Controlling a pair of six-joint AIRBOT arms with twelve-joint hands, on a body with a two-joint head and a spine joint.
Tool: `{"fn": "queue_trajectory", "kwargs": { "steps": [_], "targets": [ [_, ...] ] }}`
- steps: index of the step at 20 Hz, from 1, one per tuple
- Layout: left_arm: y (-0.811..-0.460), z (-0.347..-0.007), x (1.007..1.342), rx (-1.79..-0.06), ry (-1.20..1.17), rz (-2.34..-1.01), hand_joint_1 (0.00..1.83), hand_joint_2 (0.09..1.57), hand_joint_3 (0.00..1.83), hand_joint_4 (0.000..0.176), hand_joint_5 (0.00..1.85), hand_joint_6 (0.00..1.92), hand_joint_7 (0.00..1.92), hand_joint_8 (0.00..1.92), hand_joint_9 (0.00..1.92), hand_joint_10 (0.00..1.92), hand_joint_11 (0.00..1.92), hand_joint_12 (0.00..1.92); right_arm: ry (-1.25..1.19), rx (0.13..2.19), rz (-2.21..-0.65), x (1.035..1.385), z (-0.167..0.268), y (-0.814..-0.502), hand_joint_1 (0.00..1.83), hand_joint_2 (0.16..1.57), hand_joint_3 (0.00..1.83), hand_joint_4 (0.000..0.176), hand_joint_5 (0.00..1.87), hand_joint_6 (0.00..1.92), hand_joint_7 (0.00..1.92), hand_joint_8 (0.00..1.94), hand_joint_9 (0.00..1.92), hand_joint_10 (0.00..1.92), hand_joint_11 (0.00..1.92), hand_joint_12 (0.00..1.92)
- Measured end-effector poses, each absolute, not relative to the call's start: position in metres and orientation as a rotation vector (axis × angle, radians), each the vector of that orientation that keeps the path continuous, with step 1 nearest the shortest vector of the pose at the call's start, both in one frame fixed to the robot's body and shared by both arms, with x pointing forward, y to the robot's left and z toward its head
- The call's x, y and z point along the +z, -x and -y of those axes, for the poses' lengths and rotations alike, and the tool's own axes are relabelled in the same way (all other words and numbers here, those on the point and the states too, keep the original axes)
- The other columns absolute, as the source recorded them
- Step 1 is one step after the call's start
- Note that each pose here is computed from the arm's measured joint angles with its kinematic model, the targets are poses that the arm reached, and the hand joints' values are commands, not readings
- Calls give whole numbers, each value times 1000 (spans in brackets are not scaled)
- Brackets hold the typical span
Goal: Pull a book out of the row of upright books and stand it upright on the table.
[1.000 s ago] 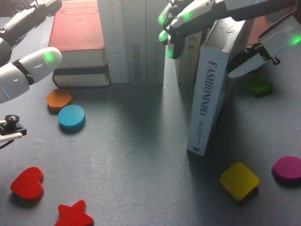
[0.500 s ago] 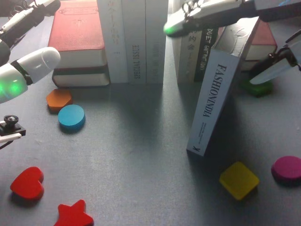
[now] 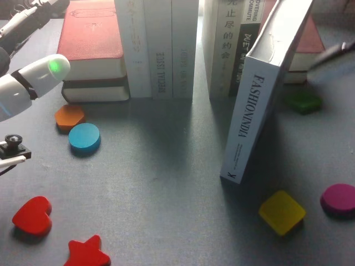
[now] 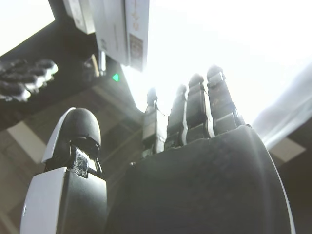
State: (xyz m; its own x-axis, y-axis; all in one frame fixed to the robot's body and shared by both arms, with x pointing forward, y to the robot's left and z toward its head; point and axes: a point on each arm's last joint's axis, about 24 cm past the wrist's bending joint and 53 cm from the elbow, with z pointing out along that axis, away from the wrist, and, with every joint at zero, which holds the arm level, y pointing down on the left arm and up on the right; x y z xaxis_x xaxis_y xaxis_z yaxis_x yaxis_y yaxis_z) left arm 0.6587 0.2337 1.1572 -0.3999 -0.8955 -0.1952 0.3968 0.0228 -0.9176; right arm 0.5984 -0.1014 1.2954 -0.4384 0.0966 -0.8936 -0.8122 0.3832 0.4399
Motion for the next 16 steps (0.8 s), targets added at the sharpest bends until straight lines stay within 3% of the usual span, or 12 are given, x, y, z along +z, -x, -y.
{"fn": "queue_trajectory", "kwargs": {
  "steps": [1,2,3,4,6,7,9,11,12,14,15,16],
  "targets": [
    [-658,-233,1158,-1595,580,-1257,361,1299,0,67,86,0,37,2,0,0,8,4,587,1214,-1668,1302,108,-603,549,1279,31,36,0,0,0,0,0,0,0,0],
    [-658,-234,1160,-1598,577,-1249,382,1284,0,75,73,0,38,2,0,0,14,8,534,1217,-1638,1307,116,-609,541,1162,0,1,0,0,0,0,0,0,0,0],
    [-657,-235,1162,-1600,573,-1240,364,1278,0,85,62,0,31,0,0,0,25,14,498,1207,-1618,1309,123,-615,573,1140,0,0,0,0,0,0,0,0,0,0],
    [-657,-236,1164,-1601,569,-1232,365,1280,0,54,33,0,5,0,0,0,4,2,460,1196,-1602,1309,131,-620,552,1110,0,12,0,0,0,0,0,0,0,0],
    [-656,-236,1166,-1602,570,-1224,393,1273,0,43,19,0,0,0,0,0,0,0,399,1187,-1570,1312,141,-627,598,1101,0,15,0,0,0,0,0,0,0,0],
    [-655,-237,1169,-1606,566,-1215,396,1269,0,52,19,0,0,0,0,0,0,0,359,1190,-1545,1315,147,-631,614,1105,0,34,0,0,0,0,0,0,0,0],
    [-655,-238,1170,-1607,568,-1205,404,1272,0,56,32,6,0,0,0,0,0,0,283,1204,-1507,1318,158,-637,585,1127,0,43,0,0,0,0,0,0,0,0],
    [-656,-240,1170,-1603,574,-1201,413,1272,0,64,33,4,0,0,0,0,2,0,199,1207,-1483,1314,173,-644,566,1155,0,64,0,0,0,0,0,0,0,0],
    [-656,-241,1170,-1601,578,-1197,375,1279,0,58,18,3,0,0,0,0,0,0,156,1217,-1471,1313,180,-646,562,1178,8,52,0,0,0,0,0,0,0,0],
    [-655,-243,1172,-1603,574,-1185,367,1281,0,57,15,2,0,0,0,0,0,0,68,1236,-1446,1304,196,-650,561,1184,10,50,0,0,0,0,0,0,0,0],
    [-655,-244,1172,-1601,575,-1182,324,1280,0,57,6,1,0,0,0,0,0,0,27,1246,-1433,1300,204,-651,505,1188,10,12,0,0,0,0,0,0,0,0],
    [-654,-245,1172,-1599,577,-1179,324,1280,0,57,6,1,0,0,0,0,0,0,-22,1279,-1404,1298,212,-649,505,1188,10,12,0,0,0,0,0,0,0,0]
  ]
}}
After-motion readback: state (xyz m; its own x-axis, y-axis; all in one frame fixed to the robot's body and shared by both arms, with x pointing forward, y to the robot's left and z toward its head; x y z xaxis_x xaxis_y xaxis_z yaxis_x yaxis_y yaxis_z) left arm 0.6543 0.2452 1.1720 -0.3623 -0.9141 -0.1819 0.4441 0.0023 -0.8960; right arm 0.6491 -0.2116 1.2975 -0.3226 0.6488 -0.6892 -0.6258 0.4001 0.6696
